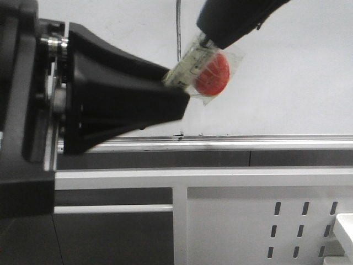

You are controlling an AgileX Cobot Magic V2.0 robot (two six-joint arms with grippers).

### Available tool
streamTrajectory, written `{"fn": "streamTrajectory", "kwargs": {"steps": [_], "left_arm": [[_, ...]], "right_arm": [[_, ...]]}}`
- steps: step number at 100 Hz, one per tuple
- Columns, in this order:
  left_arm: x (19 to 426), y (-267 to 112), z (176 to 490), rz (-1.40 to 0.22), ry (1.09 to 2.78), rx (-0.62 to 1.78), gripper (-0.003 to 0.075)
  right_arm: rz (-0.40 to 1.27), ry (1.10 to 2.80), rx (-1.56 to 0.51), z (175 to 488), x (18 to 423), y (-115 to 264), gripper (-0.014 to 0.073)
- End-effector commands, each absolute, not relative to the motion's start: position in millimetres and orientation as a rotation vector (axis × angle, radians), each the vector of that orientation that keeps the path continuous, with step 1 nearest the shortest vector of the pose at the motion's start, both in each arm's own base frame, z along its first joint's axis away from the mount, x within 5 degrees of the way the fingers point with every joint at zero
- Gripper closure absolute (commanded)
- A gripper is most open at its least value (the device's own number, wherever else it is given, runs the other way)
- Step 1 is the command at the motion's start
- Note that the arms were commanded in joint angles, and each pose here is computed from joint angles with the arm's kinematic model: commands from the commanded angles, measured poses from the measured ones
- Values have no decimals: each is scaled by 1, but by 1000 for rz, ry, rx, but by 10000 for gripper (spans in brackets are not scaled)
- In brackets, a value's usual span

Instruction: Write number 1 on whiteboard

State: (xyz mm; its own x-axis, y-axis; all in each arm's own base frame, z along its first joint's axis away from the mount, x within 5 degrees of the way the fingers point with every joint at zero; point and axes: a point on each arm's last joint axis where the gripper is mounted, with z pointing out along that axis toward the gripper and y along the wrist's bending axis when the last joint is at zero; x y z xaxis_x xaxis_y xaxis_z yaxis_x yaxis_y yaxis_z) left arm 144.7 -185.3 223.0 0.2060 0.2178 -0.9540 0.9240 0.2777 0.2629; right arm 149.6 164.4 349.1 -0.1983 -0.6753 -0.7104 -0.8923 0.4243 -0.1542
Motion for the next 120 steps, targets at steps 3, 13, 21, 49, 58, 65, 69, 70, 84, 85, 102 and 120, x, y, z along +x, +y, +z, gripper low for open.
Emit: {"fn": "streamTrajectory", "kwargs": {"steps": [3,13,21,49,58,65,69,70,84,85,102,120], "left_arm": [[144,-189,245,-781,1164,1127,741],[144,-189,245,-781,1164,1127,740],[144,-189,245,-781,1164,1127,740],[150,-186,241,-747,1248,1084,740],[153,-183,239,-752,1300,999,740],[154,-178,236,-760,1341,923,740],[155,-175,235,-767,1362,869,740],[154,-174,234,-771,1363,859,740],[151,-156,225,-789,1378,637,740],[151,-154,224,-785,1377,626,740],[147,-120,210,-667,1397,351,740],[145,-102,202,-597,1430,214,740]], "right_arm": [[404,1871,-1265,368,150,165,666],[409,1872,-1263,368,150,165,666],[416,1870,-1257,368,150,166,664],[416,1836,-1227,372,151,166,114],[388,1769,-1195,382,150,162,84],[355,1716,-1182,394,146,155,126],[337,1685,-1175,401,142,150,171],[331,1679,-1175,402,141,149,181],[251,1644,-1188,412,125,127,679],[256,1646,-1177,413,123,125,664],[262,1648,-1096,423,108,107,658],[282,1595,-1007,434,98,95,657]]}}
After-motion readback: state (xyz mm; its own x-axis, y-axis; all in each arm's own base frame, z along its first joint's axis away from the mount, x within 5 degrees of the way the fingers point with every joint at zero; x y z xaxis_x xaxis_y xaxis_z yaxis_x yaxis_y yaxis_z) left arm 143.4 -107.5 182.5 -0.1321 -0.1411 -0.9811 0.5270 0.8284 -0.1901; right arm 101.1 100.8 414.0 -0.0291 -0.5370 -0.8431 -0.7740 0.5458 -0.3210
